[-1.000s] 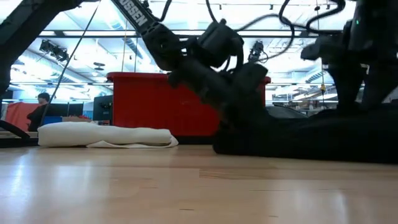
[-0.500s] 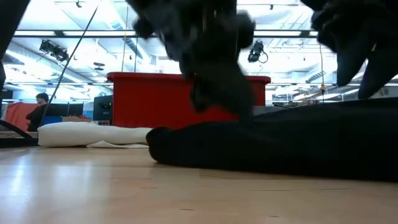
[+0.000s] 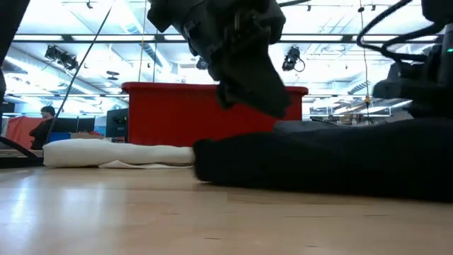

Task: Fold laundry
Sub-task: Fold the black shirt, then stack the black shirt on top of the gray folded short

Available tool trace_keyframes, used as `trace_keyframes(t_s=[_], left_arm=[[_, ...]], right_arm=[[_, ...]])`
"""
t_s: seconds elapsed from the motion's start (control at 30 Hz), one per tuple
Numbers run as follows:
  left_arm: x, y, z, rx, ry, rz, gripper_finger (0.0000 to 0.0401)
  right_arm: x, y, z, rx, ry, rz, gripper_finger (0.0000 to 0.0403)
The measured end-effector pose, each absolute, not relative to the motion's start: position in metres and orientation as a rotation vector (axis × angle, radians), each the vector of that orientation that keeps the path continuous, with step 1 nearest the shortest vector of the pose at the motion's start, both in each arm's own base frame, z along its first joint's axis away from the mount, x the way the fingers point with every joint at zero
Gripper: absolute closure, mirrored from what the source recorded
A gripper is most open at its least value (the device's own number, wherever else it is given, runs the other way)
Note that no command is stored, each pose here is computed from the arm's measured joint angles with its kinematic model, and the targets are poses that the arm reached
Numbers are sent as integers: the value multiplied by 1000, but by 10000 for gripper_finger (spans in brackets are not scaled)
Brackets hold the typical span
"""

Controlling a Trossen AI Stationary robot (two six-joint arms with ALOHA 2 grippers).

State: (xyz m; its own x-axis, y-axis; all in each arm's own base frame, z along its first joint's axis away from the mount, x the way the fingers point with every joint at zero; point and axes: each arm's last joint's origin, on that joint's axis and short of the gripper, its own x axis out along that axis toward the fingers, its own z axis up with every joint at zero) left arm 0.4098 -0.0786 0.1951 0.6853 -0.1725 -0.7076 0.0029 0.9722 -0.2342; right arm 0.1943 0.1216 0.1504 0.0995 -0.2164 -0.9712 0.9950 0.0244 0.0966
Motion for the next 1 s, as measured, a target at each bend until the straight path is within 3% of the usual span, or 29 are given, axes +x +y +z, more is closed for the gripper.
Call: trace_keyframes(t_s=[0.27,0.47,0.77,1.0], left_arm=[[403,-70,188,-380,920,18,255],[409,-54,187,-584,891,134,239],[436,-26,166,-846,783,45,112],[439,-24,140,-861,843,80,45]], right_arm=[[192,132,199,1121,974,-1073,250],[175,136,219,1151,1107,-965,189],[146,127,205,1230,1162,-875,44],[135,120,159,1429,991,-702,13]])
